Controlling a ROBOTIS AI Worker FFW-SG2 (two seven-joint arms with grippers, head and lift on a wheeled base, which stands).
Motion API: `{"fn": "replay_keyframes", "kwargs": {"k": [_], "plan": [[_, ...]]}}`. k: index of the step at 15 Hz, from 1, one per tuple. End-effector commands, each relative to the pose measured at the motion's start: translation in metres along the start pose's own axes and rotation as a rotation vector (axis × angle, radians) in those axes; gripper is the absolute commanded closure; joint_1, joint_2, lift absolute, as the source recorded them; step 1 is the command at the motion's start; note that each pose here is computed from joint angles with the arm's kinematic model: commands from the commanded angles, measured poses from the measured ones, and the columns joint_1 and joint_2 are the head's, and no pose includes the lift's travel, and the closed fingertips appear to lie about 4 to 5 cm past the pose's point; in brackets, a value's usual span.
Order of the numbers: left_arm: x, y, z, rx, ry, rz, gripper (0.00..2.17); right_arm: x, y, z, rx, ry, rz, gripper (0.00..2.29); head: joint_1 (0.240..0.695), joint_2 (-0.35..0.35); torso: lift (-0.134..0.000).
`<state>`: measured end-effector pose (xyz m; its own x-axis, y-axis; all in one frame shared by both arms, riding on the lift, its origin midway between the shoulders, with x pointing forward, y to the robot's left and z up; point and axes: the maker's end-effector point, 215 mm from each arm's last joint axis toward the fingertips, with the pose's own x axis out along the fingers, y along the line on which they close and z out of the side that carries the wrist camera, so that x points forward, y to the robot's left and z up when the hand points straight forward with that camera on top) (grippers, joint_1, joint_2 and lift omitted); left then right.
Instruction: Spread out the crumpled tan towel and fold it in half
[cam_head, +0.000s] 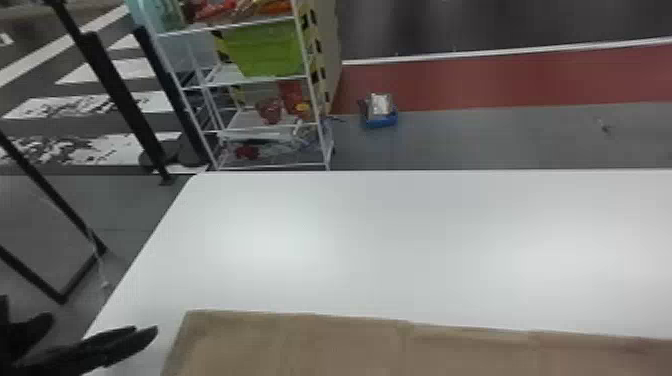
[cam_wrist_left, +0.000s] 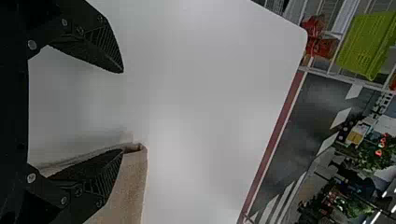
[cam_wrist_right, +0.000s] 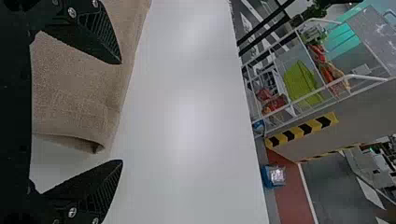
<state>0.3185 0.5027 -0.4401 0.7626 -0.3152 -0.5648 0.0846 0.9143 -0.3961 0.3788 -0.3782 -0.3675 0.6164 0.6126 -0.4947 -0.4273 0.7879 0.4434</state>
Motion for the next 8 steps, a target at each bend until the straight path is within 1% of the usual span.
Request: {"fn": "replay_keyframes", "kwargs": {"k": [1,3,5,7,8], "plan": [[0.003,-0.024,0.001,-0.001,-0.014,-0.056,0.33,-0.003,-0.001,-0.001,-0.001,-0.008,0.003,0.14,0.695,0.207,-0.124],[0.015,-0.039,-0.003,-0.001,0.008,-0.089,0.33,-0.007,-0.003,-0.003,0.001,-0.013,0.0,0.14,0.695,0.179,-0.124],[0.031,-0.041,-0.006,0.005,0.047,-0.093,0.33,-0.01,-0.002,-0.007,0.004,-0.017,0.004,0.14,0.695,0.136,-0.124],[0.041,-0.045,-0.007,0.004,0.054,-0.106,0.33,-0.016,-0.005,-0.009,0.005,-0.024,-0.005,0.14,0.695,0.118,-0.124],[0.044,-0.048,-0.008,0.008,0.062,-0.114,0.37,-0.018,-0.006,-0.011,0.009,-0.025,-0.004,0.14,0.695,0.11,-0.124]]}}
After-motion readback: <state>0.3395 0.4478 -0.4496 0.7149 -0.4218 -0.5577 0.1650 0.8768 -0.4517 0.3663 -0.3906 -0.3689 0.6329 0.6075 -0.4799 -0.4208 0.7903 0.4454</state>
